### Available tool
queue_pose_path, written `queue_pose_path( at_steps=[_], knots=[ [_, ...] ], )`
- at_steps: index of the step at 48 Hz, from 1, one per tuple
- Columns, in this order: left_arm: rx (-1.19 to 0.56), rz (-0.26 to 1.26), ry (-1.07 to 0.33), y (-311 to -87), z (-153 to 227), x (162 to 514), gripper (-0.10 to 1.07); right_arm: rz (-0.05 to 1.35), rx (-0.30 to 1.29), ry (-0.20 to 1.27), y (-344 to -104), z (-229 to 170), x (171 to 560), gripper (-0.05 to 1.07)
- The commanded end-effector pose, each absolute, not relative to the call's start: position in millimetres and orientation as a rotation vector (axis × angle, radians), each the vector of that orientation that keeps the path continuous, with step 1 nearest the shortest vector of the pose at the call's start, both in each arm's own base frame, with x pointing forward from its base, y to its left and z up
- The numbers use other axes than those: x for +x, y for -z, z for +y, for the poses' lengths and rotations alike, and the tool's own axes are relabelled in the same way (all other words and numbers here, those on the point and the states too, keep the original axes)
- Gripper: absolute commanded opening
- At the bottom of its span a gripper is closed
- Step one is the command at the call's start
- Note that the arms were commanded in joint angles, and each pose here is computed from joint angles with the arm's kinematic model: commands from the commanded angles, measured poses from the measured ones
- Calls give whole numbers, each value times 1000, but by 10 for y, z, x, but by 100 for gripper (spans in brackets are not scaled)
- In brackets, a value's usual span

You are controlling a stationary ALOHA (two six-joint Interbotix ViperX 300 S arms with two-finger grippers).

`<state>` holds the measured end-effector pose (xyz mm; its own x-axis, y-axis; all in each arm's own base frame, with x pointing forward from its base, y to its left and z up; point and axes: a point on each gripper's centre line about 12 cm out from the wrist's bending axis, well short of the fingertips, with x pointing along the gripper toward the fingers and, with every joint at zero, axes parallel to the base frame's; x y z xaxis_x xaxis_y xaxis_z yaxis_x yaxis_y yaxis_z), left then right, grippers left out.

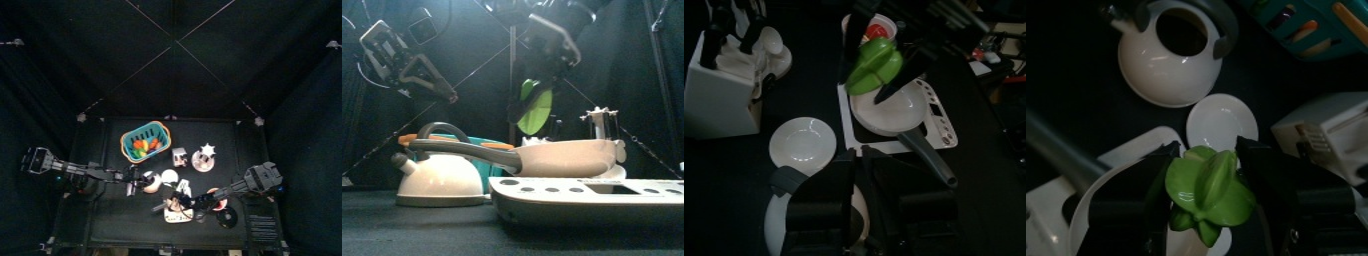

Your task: Place starfruit into small plate

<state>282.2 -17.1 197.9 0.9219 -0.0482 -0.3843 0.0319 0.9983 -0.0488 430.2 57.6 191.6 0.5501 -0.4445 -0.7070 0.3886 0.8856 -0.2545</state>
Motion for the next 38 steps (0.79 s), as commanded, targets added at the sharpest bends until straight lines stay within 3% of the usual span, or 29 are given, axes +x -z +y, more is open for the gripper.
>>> queue_pose_path(
  at_steps=[1, 28, 38],
  knots=[
    [-44, 377, 39, -2029, -168, 2841, 59, 801, -20, 476, -2031, 439, 4427, 66],
    [-45, 370, 40, -2048, -167, 2826, 59, 847, 110, 488, -1609, -136, 4437, 67],
    [-44, 373, 39, -2037, -166, 2815, 59, 866, 195, 500, -1456, -274, 4459, 77]
  ],
)
